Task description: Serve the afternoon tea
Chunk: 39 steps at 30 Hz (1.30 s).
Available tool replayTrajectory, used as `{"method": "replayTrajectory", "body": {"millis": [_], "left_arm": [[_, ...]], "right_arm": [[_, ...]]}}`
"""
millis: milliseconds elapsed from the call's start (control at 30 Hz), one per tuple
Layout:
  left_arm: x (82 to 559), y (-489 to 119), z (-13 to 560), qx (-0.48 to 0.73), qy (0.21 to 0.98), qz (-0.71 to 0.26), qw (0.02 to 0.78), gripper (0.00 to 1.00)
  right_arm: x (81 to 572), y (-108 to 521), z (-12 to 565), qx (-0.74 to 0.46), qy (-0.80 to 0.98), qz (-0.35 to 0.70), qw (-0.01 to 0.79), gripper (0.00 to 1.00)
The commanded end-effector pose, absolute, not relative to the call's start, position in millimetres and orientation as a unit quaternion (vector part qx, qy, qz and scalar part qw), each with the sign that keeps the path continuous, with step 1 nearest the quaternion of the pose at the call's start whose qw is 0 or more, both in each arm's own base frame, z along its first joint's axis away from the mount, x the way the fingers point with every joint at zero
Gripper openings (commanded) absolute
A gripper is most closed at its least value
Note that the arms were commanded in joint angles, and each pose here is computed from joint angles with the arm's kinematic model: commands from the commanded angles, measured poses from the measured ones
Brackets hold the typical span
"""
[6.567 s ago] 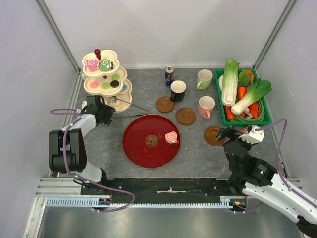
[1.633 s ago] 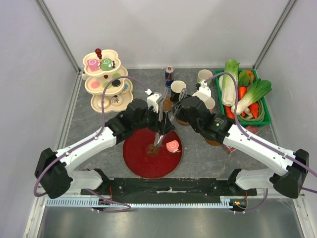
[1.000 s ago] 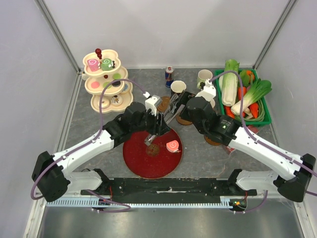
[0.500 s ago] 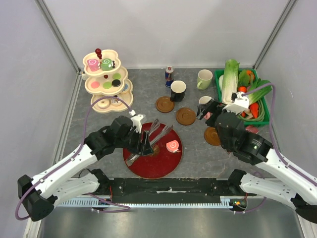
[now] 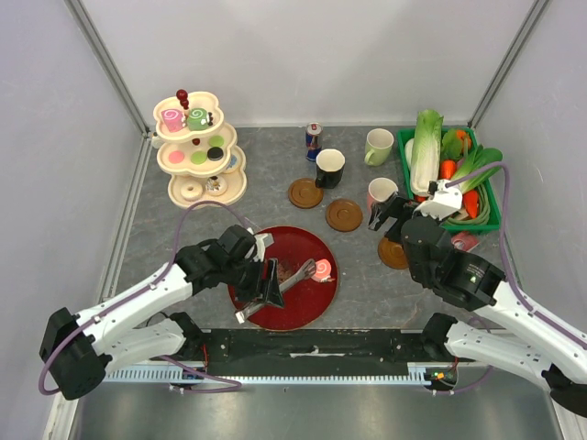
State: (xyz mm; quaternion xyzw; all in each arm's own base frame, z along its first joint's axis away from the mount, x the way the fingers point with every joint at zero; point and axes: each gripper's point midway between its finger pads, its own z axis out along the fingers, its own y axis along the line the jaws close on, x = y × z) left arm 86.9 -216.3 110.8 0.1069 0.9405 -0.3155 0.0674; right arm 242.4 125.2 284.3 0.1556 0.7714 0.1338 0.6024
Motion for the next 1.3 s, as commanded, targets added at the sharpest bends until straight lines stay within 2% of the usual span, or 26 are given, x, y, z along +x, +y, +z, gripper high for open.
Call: {"method": "replayTrajectory", "body": {"millis": [0,400,700,1200,1267], "left_arm": [[84.0,-239.0,120.1,0.056,0.926,-0.372,0.038,0.68],[79.0,-266.6,120.4,0.019,0.902,-0.431,-0.027,0.64],[79.4,-271.2,119.0,0.012,0.902,-0.428,-0.048,0.61],[79.4,-278.7,123.5,-0.001,0.899,-0.432,-0.075,0.36],[79.9,-279.3,126.6,-0.003,0.897,-0.435,-0.075,0.27]], "right_arm": [[241.2,118.6,279.9,0.159,0.772,0.121,0.604,0.93],[236.2,107.6,272.7,0.176,0.767,0.118,0.605,0.94],[234.2,102.5,271.3,0.182,0.764,0.117,0.608,0.95],[231.2,95.3,267.3,0.185,0.761,0.112,0.612,0.98],[231.2,95.1,266.5,0.186,0.761,0.111,0.612,0.98]]}}
